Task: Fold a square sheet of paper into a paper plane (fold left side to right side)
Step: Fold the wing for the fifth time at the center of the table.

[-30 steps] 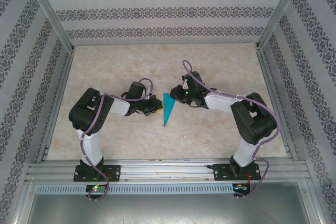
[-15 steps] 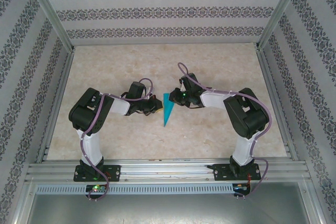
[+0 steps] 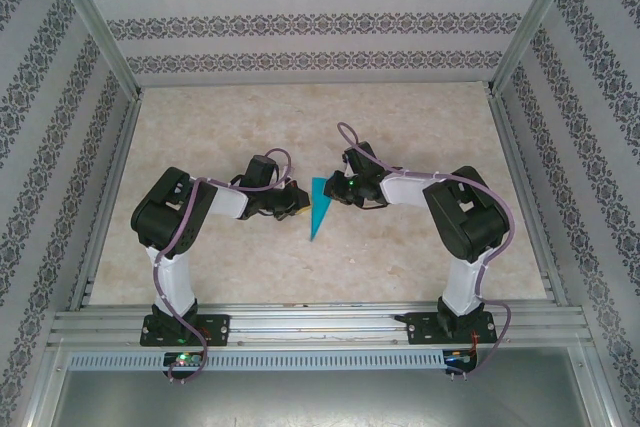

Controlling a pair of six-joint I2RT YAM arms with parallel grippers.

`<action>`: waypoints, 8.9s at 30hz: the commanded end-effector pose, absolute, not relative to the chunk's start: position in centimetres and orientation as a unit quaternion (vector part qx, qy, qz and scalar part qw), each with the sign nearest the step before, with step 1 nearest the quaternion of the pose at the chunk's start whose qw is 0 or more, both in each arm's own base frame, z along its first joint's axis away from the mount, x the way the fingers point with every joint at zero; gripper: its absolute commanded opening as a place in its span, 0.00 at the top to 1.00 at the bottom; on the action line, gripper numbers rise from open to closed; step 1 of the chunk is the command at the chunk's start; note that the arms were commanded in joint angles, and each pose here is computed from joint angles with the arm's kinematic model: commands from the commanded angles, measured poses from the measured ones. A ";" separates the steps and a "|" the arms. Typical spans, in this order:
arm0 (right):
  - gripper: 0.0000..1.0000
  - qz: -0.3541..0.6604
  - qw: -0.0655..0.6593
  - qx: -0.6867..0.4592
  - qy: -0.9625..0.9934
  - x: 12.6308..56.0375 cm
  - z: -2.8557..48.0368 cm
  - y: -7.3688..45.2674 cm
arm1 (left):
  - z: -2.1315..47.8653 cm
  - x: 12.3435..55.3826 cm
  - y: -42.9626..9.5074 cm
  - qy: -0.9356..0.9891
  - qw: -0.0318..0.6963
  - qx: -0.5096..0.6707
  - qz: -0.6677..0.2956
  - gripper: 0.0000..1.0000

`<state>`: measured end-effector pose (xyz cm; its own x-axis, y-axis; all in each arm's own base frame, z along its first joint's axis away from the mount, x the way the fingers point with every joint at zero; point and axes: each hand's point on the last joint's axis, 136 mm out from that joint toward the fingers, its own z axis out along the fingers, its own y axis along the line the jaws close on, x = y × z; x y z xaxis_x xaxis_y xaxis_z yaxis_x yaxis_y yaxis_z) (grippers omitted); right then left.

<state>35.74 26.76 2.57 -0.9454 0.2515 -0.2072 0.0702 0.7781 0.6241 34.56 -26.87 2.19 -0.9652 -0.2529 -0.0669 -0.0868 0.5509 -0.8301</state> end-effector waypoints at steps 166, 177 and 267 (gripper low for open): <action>1.00 0.286 0.125 0.050 0.949 34.7 0.3 24.6 | -3.8 27.2 -23.8 0.974 -0.010 -0.004 -0.228 1.00; 1.00 0.247 0.150 0.063 0.955 37.6 0.7 21.7 | -4.1 27.0 -23.6 0.975 -0.014 -0.004 -0.224 1.00; 1.00 0.295 -0.005 0.095 0.951 29.6 -3.3 25.5 | 5.2 27.8 -28.2 0.925 0.007 0.005 -0.379 0.92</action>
<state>32.68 28.20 1.43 -0.9842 0.1682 -0.0559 0.0837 0.7194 0.6896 28.42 -28.18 6.06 -0.9974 0.0033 -0.0724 0.0530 0.7133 -0.6988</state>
